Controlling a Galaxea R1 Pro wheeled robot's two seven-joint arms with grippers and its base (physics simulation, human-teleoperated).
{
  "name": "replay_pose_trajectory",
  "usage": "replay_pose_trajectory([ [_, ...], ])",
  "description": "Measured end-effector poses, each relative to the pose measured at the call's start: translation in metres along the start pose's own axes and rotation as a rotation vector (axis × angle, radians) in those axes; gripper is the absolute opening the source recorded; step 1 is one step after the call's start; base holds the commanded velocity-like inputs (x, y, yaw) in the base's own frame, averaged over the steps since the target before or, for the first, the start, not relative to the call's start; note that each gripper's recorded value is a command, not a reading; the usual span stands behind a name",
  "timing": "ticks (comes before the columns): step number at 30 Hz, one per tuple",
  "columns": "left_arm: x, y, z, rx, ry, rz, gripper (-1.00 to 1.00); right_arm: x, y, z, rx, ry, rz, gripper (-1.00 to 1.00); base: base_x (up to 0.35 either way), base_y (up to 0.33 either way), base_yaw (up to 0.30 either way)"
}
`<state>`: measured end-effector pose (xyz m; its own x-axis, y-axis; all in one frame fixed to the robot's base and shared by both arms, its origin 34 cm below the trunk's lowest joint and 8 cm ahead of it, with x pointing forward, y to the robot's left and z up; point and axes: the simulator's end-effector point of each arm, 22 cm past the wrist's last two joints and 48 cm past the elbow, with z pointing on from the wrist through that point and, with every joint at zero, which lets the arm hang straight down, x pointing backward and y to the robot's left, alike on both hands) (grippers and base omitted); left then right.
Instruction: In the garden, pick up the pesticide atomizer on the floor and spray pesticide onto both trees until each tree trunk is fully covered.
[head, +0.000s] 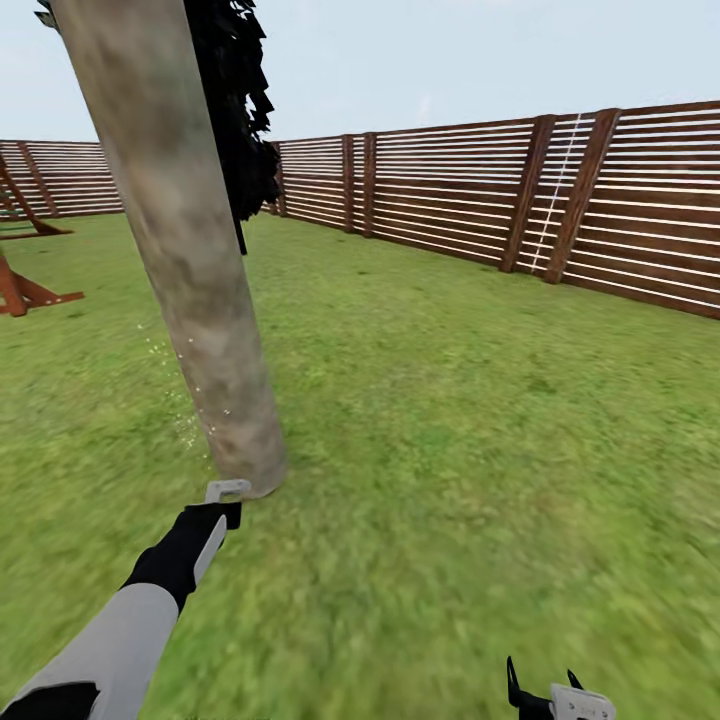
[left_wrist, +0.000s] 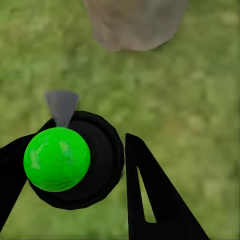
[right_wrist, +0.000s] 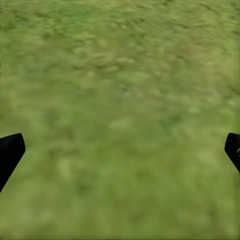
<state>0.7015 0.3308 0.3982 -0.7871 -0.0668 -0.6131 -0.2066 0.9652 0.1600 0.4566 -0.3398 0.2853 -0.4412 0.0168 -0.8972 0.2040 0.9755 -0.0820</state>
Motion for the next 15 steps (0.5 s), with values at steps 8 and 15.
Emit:
replay_pose_trajectory([
  [8,0.026,0.023,0.018,-0.027,0.016,-0.016,-1.00,0.007,-0.001,0.001,0.001,0.000,-0.001,1.00,0.000,0.000,0.000],
  [15,0.019,0.007,0.019,-0.004,0.031,-0.013,-1.00,0.016,-0.001,0.004,0.001,-0.001,-0.002,1.00,0.000,0.000,0.000],
])
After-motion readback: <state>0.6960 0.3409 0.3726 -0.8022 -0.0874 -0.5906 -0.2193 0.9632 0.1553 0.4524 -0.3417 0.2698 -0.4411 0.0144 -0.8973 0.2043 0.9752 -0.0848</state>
